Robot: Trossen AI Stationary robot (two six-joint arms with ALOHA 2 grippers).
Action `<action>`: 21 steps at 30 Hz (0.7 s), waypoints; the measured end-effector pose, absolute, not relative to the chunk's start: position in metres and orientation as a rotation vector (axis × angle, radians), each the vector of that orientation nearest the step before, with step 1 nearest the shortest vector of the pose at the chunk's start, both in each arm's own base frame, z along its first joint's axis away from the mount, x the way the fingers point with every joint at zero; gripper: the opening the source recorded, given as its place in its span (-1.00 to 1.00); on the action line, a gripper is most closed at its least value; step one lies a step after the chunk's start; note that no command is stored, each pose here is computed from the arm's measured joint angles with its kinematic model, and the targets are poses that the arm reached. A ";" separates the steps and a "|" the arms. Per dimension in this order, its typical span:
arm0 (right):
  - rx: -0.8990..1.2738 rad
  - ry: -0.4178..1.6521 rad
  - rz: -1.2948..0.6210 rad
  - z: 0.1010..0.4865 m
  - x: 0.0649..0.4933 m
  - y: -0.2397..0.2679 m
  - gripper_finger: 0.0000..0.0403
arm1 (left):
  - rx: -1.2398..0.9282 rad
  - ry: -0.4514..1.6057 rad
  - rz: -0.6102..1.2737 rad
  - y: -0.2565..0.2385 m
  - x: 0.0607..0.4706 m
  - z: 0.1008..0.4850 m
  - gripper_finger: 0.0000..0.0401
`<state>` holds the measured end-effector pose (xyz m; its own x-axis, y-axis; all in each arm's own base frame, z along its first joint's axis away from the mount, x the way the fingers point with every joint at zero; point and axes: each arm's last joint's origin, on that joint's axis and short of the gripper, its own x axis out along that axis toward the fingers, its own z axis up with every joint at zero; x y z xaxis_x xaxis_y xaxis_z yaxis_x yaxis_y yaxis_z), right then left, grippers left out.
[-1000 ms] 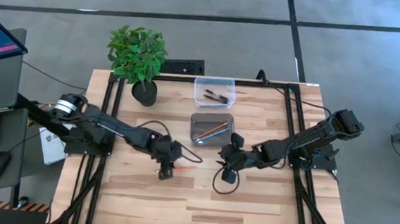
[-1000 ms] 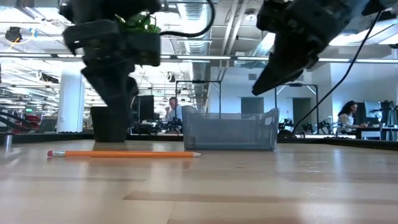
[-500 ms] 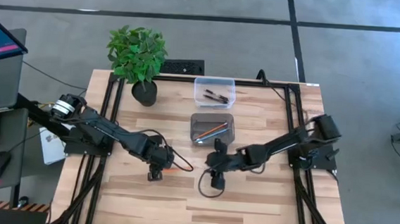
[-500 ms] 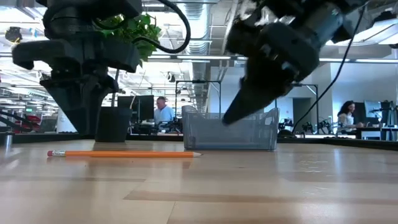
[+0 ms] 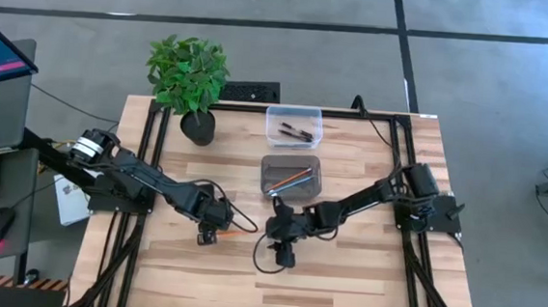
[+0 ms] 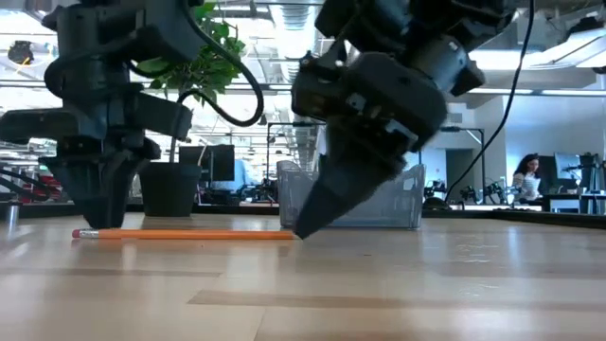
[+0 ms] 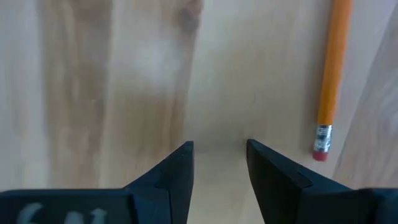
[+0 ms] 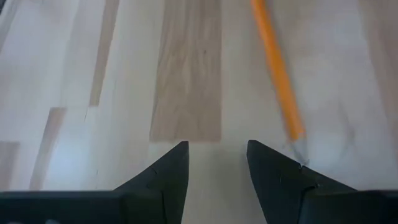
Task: Sort pens & pencils
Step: Put the orange pencil into the black bin
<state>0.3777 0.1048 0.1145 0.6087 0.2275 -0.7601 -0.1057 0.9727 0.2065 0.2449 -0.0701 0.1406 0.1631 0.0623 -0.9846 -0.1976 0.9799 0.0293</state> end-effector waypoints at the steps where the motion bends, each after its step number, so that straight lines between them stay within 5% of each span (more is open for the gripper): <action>1: 0.148 0.892 0.192 0.115 0.379 0.104 -0.08 | -0.126 1.394 0.176 -0.070 0.245 0.139 -0.31; 21: 0.142 0.919 0.116 0.113 0.380 0.088 -0.08 | -0.295 1.300 0.139 -0.081 0.254 0.136 -0.31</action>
